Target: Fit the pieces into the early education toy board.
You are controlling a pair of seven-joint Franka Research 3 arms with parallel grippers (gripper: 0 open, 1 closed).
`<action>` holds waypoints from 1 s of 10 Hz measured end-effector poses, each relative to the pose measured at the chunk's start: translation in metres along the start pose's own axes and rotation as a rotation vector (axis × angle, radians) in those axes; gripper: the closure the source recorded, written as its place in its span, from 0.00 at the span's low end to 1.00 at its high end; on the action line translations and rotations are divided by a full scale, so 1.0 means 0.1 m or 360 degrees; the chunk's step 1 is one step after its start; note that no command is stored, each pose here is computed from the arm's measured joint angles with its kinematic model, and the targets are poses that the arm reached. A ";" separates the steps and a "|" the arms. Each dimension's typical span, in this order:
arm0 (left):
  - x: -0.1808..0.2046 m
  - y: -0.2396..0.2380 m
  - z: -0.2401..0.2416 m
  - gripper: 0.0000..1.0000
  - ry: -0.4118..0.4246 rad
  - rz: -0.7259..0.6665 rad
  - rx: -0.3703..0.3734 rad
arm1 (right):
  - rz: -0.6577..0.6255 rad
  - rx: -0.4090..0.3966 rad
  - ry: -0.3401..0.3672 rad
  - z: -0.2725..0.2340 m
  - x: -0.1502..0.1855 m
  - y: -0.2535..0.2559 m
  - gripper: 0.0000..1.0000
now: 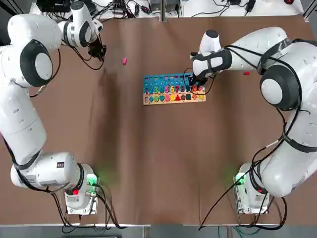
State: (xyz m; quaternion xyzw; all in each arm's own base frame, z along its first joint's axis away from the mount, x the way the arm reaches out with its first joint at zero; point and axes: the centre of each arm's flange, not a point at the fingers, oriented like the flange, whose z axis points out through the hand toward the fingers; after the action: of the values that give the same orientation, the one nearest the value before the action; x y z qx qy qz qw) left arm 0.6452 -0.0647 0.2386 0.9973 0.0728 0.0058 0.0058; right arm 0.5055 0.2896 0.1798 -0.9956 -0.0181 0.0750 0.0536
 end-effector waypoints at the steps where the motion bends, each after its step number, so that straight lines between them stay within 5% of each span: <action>1: -0.03 0.06 -0.15 0.86 -0.0006 0.0017 0.0008 | 0.0002 -0.0002 -0.0002 0.03 0.00 0.01 0.52; 10: -0.72 1.37 -0.81 0.86 -0.0060 0.0077 -0.0013 | 0.0046 -0.0004 -0.0003 0.05 0.00 0.00 0.47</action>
State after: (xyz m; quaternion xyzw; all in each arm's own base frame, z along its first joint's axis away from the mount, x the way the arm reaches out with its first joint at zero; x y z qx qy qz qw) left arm 0.5932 -0.2093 0.3209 0.9987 0.0486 -0.0127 0.0109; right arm 0.5048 0.2899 0.1751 -0.9957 -0.0039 0.0766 0.0513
